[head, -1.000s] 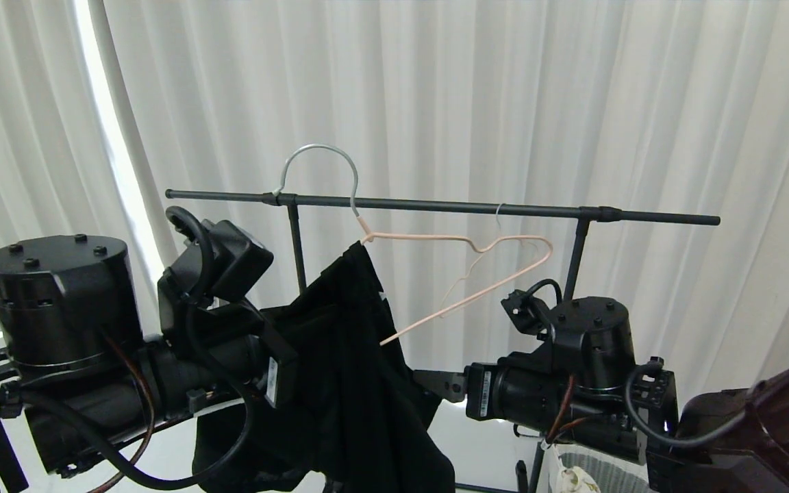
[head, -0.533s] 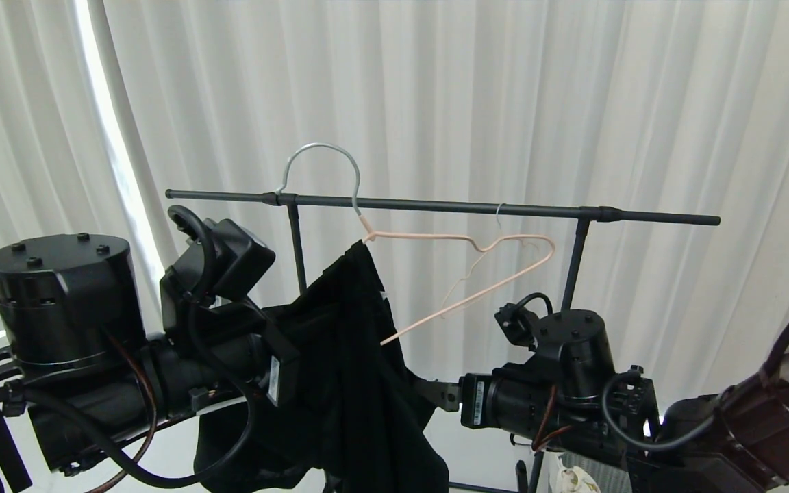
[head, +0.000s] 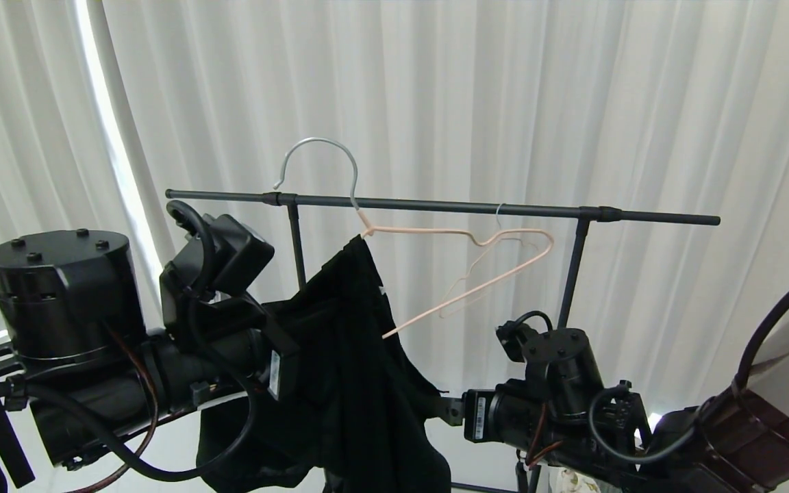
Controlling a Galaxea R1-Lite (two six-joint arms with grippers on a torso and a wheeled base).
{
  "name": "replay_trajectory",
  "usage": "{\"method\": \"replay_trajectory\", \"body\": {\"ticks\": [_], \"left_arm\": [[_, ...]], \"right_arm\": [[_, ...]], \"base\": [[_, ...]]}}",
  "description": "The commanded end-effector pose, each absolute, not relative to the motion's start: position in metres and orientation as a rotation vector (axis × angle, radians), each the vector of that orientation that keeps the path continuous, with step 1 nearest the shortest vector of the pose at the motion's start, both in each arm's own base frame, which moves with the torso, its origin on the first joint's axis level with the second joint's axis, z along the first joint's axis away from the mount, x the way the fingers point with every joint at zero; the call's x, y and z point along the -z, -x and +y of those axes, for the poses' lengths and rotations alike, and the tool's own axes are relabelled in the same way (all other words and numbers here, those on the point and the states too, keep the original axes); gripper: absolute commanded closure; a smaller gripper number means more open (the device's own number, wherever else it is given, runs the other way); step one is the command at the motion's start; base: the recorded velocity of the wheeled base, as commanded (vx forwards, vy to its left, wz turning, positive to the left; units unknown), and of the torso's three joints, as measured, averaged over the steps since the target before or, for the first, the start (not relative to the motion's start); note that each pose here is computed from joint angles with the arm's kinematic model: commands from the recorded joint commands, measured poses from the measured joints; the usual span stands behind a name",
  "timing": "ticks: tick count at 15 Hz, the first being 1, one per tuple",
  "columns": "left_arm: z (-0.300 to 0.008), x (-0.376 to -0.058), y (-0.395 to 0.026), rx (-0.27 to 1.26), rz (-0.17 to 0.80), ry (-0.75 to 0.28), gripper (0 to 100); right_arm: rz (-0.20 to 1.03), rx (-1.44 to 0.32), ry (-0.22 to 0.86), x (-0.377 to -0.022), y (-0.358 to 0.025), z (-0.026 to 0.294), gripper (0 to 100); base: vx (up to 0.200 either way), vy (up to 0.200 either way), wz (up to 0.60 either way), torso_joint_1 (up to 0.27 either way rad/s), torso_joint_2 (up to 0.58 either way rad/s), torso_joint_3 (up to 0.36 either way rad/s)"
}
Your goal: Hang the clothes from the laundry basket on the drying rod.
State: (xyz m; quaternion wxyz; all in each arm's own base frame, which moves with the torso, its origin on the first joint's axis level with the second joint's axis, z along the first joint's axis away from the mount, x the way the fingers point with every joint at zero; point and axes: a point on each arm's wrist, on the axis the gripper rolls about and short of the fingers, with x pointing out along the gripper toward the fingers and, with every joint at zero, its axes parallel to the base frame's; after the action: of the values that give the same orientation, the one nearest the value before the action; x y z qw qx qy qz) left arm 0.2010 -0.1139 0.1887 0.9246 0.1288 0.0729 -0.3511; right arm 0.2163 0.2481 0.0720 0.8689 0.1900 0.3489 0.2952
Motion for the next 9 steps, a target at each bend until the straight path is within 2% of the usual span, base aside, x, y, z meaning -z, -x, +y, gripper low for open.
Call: {"method": "replay_trajectory", "body": {"ticks": [1,2,5,9], "left_arm": [[-0.112,-0.187,-0.201,0.715,0.158,-0.265,100],[-0.112,-0.187,-0.201,0.713,0.158,-0.265,100],[-0.102,-0.173,-0.198,0.685,0.212,-0.271,100],[-0.091,-0.148,-0.181,0.687,0.307,-0.287,100]], "right_arm": [[0.729,-0.580,-0.395,-0.069,-0.219,0.241,0],[0.725,-0.573,-0.396,-0.070,-0.220,0.241,100],[0.663,-0.475,-0.414,-0.078,-0.238,0.218,100],[0.578,-0.372,-0.344,-0.086,-0.265,0.181,100]], "base": [[0.000,0.000,0.00,0.000,0.00,0.000],[0.000,0.000,0.00,0.000,0.00,0.000],[0.000,0.000,0.00,0.000,0.00,0.000],[0.000,0.000,0.00,0.000,0.00,0.000]]}}
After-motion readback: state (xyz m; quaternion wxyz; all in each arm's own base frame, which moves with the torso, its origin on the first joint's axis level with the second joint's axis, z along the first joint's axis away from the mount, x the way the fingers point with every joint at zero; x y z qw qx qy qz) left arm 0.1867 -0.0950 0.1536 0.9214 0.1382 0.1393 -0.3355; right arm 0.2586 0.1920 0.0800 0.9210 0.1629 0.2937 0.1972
